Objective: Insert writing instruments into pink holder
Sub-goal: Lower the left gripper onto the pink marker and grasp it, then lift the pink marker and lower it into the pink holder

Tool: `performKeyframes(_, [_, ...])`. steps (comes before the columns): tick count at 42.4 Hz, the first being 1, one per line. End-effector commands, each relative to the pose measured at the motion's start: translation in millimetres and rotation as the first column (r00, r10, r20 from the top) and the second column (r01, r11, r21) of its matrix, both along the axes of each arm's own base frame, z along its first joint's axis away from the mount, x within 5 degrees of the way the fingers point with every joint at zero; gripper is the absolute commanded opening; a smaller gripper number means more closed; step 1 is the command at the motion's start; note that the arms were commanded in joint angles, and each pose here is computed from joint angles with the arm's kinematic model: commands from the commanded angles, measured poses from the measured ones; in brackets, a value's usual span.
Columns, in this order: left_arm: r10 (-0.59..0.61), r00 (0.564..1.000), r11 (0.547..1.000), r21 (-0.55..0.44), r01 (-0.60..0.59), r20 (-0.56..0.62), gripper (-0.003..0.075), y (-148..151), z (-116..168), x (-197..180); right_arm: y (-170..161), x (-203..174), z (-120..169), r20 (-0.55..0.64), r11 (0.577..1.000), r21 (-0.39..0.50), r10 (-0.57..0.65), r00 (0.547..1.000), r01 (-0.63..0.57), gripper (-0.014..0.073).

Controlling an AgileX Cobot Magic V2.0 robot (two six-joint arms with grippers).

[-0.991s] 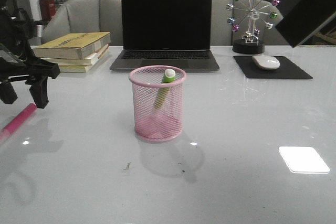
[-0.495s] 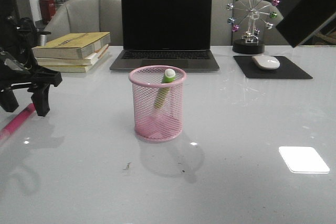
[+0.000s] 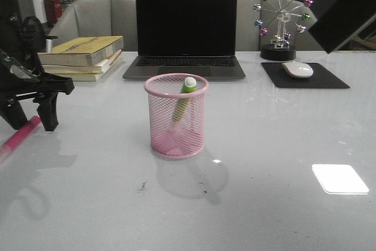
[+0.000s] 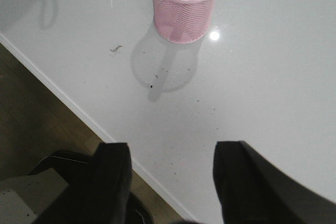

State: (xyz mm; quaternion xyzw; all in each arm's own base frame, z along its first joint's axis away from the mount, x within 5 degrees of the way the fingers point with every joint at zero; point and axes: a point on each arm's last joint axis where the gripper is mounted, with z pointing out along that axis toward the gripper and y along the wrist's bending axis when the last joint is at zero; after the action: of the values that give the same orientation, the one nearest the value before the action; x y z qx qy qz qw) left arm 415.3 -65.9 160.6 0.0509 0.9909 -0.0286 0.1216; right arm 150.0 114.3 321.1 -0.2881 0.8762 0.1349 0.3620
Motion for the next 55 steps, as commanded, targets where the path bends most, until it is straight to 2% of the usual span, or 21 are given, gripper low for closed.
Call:
performKeyframes(1, [0.019, 0.997, 0.999, -0.027, -0.017, 0.077, 0.036, 0, 31, 2, 0, 2, 16, 0.086, 0.999, 0.051, -0.007, 0.996, 0.003, 0.0468])
performKeyframes(7, [0.016, 0.998, 1.0, -0.021, -0.015, 0.067, 0.0301, 0, 31, 1, 0, 2, 16, 0.086, 0.999, 0.051, -0.007, 0.996, 0.003, 0.0468])
performKeyframes(18, [0.005, 0.999, 1.0, 0.003, -0.005, 0.047, 0.0097, 2, 31, -1, 0, 2, 16, 0.086, 0.999, 0.051, -0.007, 0.996, 0.003, 0.0468])
performKeyframes(23, [-0.034, 0.997, 0.999, 0.01, 0.034, 0.072, 0.0091, 2, 45, -4, 0, 2, 16, 0.086, 0.999, 0.051, -0.007, 0.996, 0.003, 0.0468])
performKeyframes(26, [-0.064, 0.99, 0.998, -0.009, 0.066, 0.129, 0.0091, -1, 63, -11, 0, 2, 16, 0.086, 0.999, 0.051, -0.007, 0.996, 0.003, 0.0468])
performKeyframes(30, [-0.1, 0.96, 0.991, -0.061, 0.119, 0.262, 0.0091, -5, 91, -28, 0, 2, 16, 0.086, 0.999, 0.051, -0.007, 0.996, 0.003, 0.0468])
performKeyframes(33, [-0.123, 0.92, 0.98, -0.101, 0.172, 0.372, 0.0091, -8, 115, -46, 0, 2, 16, 0.086, 0.999, 0.051, -0.007, 0.996, 0.003, 0.0468])
performKeyframes(35, [-0.159, 0.879, 0.966, -0.111, 0.232, 0.45, 0.0091, -13, 130, -62, 0, 2, 16, 0.086, 0.999, 0.051, -0.007, 0.996, 0.003, 0.0468])
performKeyframes(37, [-0.145, 0.846, 0.958, -0.14, 0.25, 0.514, 0.0091, -17, 139, -73, 0, 2, 16, 0.086, 0.999, 0.051, -0.007, 0.996, 0.003, 0.0468])
performKeyframes(43, [-0.129, 0.684, 0.923, -0.164, 0.347, 0.718, 0.0091, -33, 176, -115, 0, 2, 16, 0.086, 0.999, 0.051, -0.007, 0.996, 0.003, 0.0468])
performKeyframes(45, [-0.15, 0.621, 0.907, -0.143, 0.396, 0.769, 0.0091, -43, 186, -128, 0, 2, 16, 0.086, 0.999, 0.051, -0.007, 0.996, 0.003, 0.0468])
performKeyframes(50, [-0.13, 0.506, 0.892, -0.122, 0.436, 0.852, 0.0091, -66, 197, -145, 0, 2, 16, 0.086, 0.999, 0.051, -0.007, 0.996, 0.003, 0.0468])
performKeyframes(55, [-0.091, 0.445, 0.894, -0.123, 0.43, 0.891, 0.0091, -94, 198, -151, 0, 2, 16, 0.086, 0.999, 0.051, -0.007, 0.996, 0.003, 0.0468])
